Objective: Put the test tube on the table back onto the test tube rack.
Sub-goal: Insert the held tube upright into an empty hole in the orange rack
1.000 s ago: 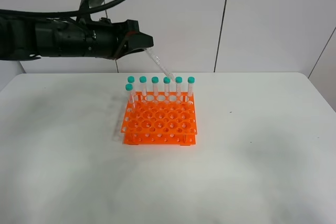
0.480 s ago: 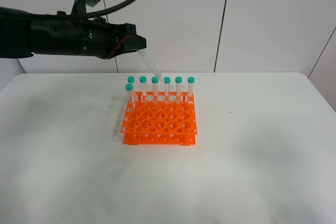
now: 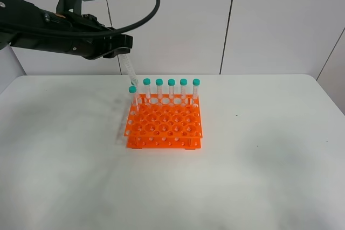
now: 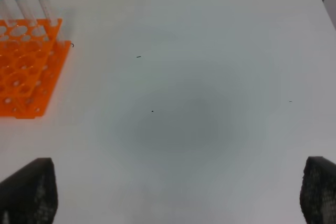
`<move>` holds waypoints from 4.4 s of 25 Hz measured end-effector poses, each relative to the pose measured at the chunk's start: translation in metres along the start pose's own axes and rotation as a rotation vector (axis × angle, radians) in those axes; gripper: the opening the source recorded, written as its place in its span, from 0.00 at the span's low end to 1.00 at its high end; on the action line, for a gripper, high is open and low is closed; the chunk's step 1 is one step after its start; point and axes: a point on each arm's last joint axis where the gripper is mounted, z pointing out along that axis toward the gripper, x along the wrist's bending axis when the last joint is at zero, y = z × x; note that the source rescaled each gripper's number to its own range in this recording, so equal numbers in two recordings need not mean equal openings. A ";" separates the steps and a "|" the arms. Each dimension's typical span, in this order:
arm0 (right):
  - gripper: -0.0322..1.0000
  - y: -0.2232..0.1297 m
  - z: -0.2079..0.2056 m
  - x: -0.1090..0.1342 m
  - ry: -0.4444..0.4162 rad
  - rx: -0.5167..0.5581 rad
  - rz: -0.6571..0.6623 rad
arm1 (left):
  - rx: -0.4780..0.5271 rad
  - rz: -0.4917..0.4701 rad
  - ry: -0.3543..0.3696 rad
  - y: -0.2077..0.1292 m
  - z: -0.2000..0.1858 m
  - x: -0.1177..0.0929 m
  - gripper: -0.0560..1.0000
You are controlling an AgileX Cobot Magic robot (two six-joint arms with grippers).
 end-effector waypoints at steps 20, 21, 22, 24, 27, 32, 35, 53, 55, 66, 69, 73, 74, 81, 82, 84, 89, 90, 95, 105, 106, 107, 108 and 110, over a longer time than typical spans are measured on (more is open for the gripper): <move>1.00 0.000 0.000 0.000 0.000 0.000 0.000 | -0.185 0.157 0.109 -0.029 0.006 0.006 0.05; 1.00 0.000 0.000 0.000 0.000 0.000 0.000 | -0.185 0.183 0.108 -0.030 0.006 0.005 0.05; 1.00 0.000 0.000 0.000 0.000 0.000 0.000 | -0.184 0.208 0.106 -0.030 0.006 0.003 0.05; 1.00 0.000 0.000 0.000 0.000 0.000 0.000 | -0.170 0.247 0.085 -0.032 0.006 -0.004 0.05; 1.00 0.000 0.000 0.000 0.000 0.000 0.000 | -0.094 0.280 0.025 -0.035 0.007 -0.021 0.05; 1.00 0.000 0.000 0.000 0.000 0.000 0.000 | -0.034 0.288 -0.038 -0.015 0.005 -0.036 0.05; 1.00 0.000 0.000 0.000 0.000 0.000 0.000 | -0.006 0.291 -0.058 -0.002 0.013 -0.041 0.05; 1.00 0.000 0.000 0.000 0.000 0.000 0.000 | 0.143 0.279 -0.019 -0.008 0.089 -0.017 0.05; 1.00 0.000 0.000 0.000 0.000 0.000 0.000 | 0.157 0.279 -0.019 -0.011 0.093 -0.017 0.05; 1.00 0.000 0.000 0.000 0.000 0.000 0.000 | 0.182 0.275 -0.015 -0.021 0.103 -0.014 0.05; 1.00 0.000 0.000 0.000 0.000 0.000 0.000 | 0.156 0.273 -0.008 -0.018 0.104 -0.013 0.05; 1.00 0.000 0.000 0.000 0.000 0.000 0.000 | 0.175 0.266 0.002 -0.023 0.110 -0.007 0.05; 1.00 0.000 0.000 0.000 0.000 0.000 0.000 | 0.180 0.265 0.003 -0.024 0.112 -0.006 0.05; 1.00 0.000 0.000 0.000 0.000 0.000 0.000 | 0.196 0.261 0.007 -0.030 0.116 -0.003 0.05; 1.00 0.000 0.000 0.000 0.000 0.000 0.000 | 0.197 0.260 0.008 -0.031 0.118 -0.003 0.05; 1.00 0.000 0.000 0.000 0.000 0.000 0.000 | 0.202 0.260 0.008 -0.032 0.119 -0.002 0.05; 1.00 0.000 0.000 0.000 0.001 0.000 0.000 | 0.205 0.237 0.013 -0.032 0.119 0.000 0.05; 1.00 0.000 0.000 0.000 0.001 0.000 0.000 | 0.206 0.231 0.014 -0.033 0.119 0.000 0.05; 1.00 0.000 0.000 0.000 0.001 0.000 0.000 | 0.203 0.223 0.028 -0.041 0.120 0.004 0.05; 1.00 0.000 0.000 0.000 0.001 0.000 0.000 | 0.172 0.199 0.039 -0.041 0.122 0.005 0.05; 1.00 0.000 0.000 0.000 0.001 0.000 0.000 | 0.171 0.199 0.039 -0.041 0.122 0.005 0.05; 1.00 0.000 0.000 0.000 0.001 0.000 0.000 | 0.169 0.199 0.039 -0.040 0.122 0.005 0.05; 1.00 0.000 0.000 0.000 0.001 0.000 0.000 | 0.166 0.199 0.040 -0.040 0.122 0.005 0.05; 1.00 0.000 0.000 0.000 0.001 0.000 0.000 | 0.165 0.199 0.041 -0.041 0.123 0.005 0.05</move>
